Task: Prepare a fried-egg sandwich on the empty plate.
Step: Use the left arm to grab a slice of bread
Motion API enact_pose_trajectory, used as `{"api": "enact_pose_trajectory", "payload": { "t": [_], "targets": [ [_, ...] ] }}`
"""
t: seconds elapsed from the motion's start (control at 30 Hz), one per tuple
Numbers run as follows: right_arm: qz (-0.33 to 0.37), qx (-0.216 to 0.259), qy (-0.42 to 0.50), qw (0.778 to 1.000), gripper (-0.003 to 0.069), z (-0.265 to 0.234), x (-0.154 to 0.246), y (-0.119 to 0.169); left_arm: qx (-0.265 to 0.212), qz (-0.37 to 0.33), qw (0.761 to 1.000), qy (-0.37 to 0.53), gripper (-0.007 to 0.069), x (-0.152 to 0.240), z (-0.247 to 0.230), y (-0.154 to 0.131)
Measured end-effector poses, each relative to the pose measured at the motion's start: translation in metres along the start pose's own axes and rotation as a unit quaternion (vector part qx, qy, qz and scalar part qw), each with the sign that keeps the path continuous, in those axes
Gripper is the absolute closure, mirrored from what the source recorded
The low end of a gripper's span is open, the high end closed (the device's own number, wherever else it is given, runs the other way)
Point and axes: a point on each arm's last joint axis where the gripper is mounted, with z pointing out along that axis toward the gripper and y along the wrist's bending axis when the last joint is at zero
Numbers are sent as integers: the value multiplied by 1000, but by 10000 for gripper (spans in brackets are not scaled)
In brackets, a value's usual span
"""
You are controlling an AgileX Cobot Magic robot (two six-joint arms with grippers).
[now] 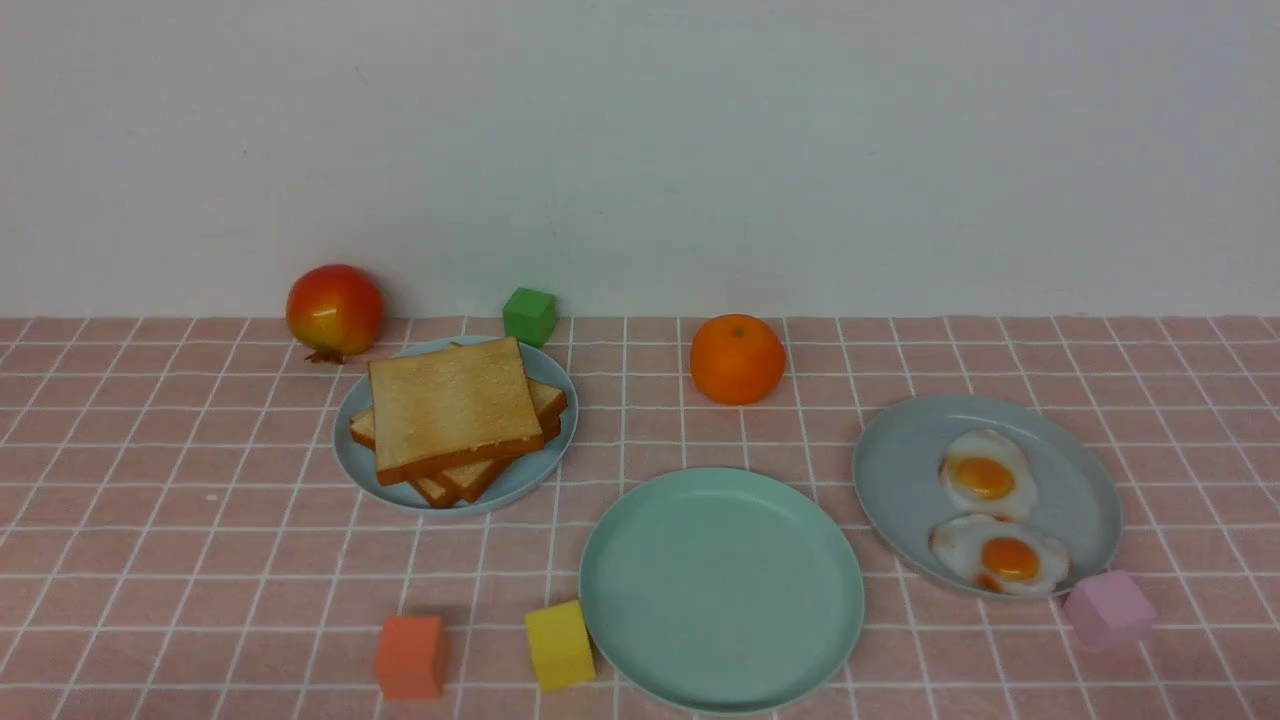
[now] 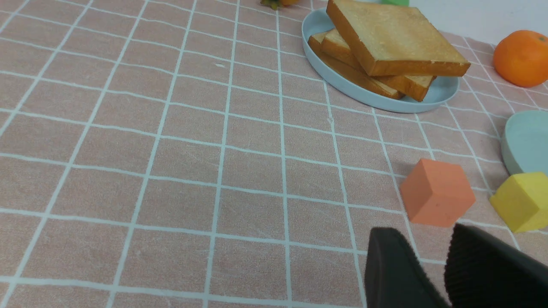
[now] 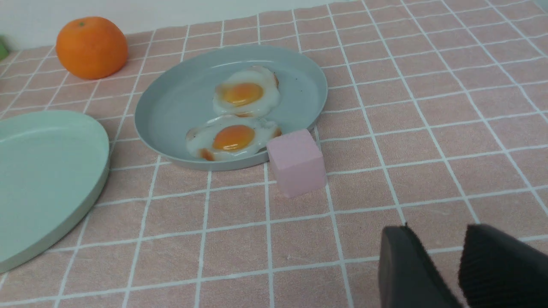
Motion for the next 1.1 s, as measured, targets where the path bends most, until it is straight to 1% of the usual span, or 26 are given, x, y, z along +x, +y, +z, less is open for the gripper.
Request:
{"api": "enact_pose_trajectory", "payload": {
  "t": [0.87, 0.93, 1.03, 1.07, 1.1],
  "targets": [
    [0, 0, 0, 1000, 419, 0, 0, 0, 2, -4, 1000, -5, 385, -1, 0, 0],
    [0, 0, 0, 1000, 419, 0, 0, 0, 12, -40, 999, -13, 385, -2, 0, -2],
    [0, 0, 0, 1000, 419, 0, 0, 0, 42, -155, 986, -41, 385, -7, 0, -6],
    [0, 0, 0, 1000, 419, 0, 0, 0, 54, -201, 976, -60, 385, -10, 0, -7],
    [0, 0, 0, 1000, 419, 0, 0, 0, 61, -226, 969, -73, 385, -13, -1, -7]
  ]
}}
